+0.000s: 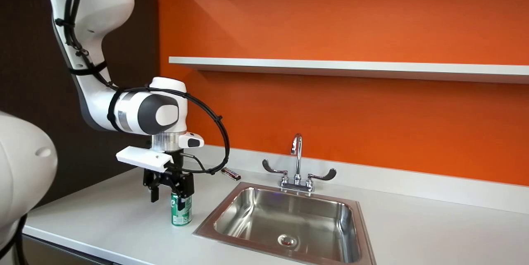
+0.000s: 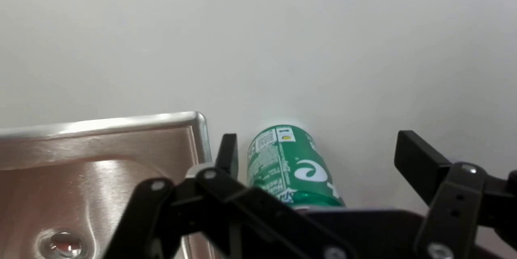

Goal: Put the sprite can on the left side of the first shelf

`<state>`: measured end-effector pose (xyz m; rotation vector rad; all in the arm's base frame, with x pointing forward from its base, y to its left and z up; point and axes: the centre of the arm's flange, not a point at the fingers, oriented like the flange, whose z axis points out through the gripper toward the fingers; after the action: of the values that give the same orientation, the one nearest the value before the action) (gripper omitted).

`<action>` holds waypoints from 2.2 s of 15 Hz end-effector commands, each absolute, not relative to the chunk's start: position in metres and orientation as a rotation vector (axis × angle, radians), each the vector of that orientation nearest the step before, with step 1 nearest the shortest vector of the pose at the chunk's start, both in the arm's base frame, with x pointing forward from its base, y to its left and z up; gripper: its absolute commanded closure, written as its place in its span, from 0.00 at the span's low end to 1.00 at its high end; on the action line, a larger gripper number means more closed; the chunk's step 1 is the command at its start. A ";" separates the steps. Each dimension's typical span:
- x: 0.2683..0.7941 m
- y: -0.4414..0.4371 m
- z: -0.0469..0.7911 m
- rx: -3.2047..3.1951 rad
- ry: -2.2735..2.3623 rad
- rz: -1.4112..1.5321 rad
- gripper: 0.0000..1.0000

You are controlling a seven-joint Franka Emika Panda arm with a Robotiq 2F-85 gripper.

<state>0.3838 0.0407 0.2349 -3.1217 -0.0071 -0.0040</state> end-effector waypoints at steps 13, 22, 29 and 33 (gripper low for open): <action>0.381 0.039 0.231 -3.089 0.250 -0.236 0.00; 0.385 0.037 0.230 -3.076 0.328 -0.285 0.00; 0.386 0.034 0.227 -3.074 0.349 -0.266 0.61; 0.388 0.033 0.232 -3.088 0.345 -0.246 0.61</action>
<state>0.4005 0.0354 0.2287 -3.0732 0.3210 -0.2516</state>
